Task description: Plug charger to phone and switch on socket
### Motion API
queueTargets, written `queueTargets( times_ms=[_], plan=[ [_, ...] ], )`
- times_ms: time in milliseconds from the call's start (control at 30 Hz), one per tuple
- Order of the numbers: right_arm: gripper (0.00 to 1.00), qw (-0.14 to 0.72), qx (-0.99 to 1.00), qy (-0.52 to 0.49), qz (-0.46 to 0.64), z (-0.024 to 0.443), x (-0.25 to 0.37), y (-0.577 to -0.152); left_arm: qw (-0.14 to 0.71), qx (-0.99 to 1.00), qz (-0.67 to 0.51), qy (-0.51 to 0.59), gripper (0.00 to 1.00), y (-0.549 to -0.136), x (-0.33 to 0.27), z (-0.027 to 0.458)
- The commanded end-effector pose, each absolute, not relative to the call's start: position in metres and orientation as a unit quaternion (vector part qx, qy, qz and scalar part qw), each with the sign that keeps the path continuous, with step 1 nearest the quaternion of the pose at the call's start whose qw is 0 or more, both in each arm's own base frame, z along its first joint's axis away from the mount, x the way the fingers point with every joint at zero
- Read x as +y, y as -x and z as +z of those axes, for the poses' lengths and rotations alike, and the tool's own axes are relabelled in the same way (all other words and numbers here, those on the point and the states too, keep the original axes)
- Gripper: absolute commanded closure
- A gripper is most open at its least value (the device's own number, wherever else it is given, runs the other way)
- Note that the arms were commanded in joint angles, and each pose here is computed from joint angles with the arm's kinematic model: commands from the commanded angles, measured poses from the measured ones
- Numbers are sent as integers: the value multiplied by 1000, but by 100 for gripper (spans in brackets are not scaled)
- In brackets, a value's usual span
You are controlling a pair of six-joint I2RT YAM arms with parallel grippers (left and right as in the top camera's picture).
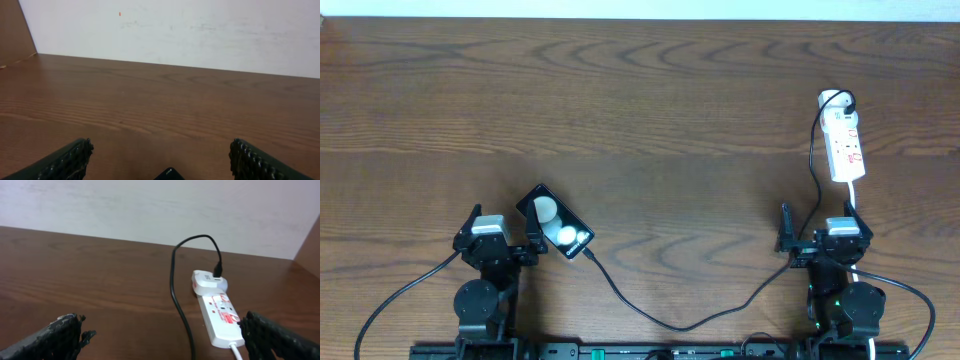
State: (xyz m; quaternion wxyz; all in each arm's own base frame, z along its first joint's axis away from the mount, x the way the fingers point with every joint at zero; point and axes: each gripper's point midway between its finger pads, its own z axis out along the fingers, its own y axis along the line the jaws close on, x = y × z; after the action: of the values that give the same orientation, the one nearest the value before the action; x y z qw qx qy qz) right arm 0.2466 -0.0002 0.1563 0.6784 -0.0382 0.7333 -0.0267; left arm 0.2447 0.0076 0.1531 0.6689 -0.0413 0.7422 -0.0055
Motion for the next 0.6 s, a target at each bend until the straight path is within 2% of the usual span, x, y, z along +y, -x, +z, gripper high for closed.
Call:
queueTargets(
  times_ms=[0, 567],
  plan=[
    [1, 679, 734, 12, -26, 156, -5, -246, 649, 759, 4, 45, 11, -243, 11, 136],
    [1, 680, 733, 1, -14, 157, -5, -246, 649, 759, 4, 45, 11, -243, 11, 136]
  ],
)
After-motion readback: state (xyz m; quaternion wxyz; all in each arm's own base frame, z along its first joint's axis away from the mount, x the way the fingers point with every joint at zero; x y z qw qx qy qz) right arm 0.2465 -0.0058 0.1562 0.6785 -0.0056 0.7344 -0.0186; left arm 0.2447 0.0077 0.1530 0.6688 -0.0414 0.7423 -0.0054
